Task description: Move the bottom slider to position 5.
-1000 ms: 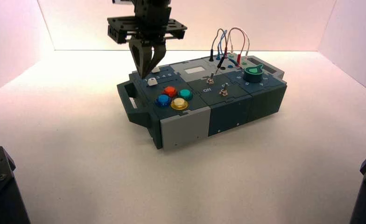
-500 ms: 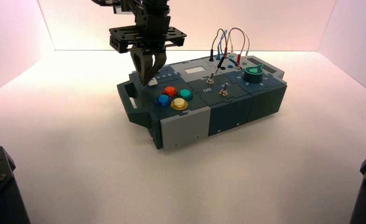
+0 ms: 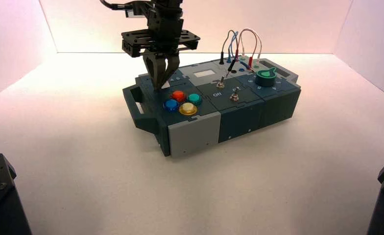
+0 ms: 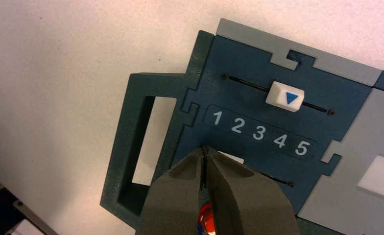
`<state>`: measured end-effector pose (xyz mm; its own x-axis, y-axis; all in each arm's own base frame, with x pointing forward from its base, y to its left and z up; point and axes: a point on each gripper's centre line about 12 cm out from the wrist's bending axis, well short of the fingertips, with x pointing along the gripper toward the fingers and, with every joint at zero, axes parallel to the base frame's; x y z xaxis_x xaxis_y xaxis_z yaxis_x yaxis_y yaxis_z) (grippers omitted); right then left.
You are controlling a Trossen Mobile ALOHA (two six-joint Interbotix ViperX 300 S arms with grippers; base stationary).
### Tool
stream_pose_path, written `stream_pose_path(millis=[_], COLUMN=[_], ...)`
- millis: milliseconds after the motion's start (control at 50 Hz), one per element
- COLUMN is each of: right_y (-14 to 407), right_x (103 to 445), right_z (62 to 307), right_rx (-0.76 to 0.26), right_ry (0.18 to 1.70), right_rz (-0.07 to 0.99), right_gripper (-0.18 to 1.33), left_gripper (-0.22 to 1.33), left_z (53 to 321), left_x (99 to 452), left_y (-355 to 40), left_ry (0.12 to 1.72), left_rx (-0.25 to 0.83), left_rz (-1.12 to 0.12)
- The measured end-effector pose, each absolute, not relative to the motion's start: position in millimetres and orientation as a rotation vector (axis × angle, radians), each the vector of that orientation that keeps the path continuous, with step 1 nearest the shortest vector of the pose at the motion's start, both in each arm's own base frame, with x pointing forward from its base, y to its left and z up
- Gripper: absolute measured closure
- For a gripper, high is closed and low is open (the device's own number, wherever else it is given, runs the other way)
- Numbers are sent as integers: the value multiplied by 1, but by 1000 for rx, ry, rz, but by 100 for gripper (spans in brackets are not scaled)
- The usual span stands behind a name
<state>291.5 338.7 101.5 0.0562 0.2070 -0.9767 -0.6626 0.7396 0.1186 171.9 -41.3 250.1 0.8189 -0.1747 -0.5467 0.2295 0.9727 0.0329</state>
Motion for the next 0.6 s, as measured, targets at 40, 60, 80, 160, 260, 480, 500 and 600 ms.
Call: stream_pose_path(millis=[40,60,80,160,260,480,500,600], right_y=[338,338,337,335,332,317,315,310], right_x=[292,293,292,295,297,313,314,319], right_z=[102,102,101,102,101,102,101,101], right_rx=[-413,-412,-415,-414,-417,-406,-405,-402], right_ry=[1366,1367,1369,1371,1375,1370,1372,1376], right_rz=[687,686,685,678,670,633,629,615], right_gripper=[130,130,130,130,130,129,130,129], left_gripper=[127,127,127,127,127,127,127,127], left_z=[250,250,250,250,250,250,250,250], left_x=[172,172,172,172,172,172,172,172], left_y=[-41,-41,-41,-41,-41,-41,-41,-41], left_ry=[572,574,574,572,574,572,574,574], left_rx=[99,99,99,99,99,99,99,98], left_rz=[-216,-215,-216,-216,-215,-216,-215,-216])
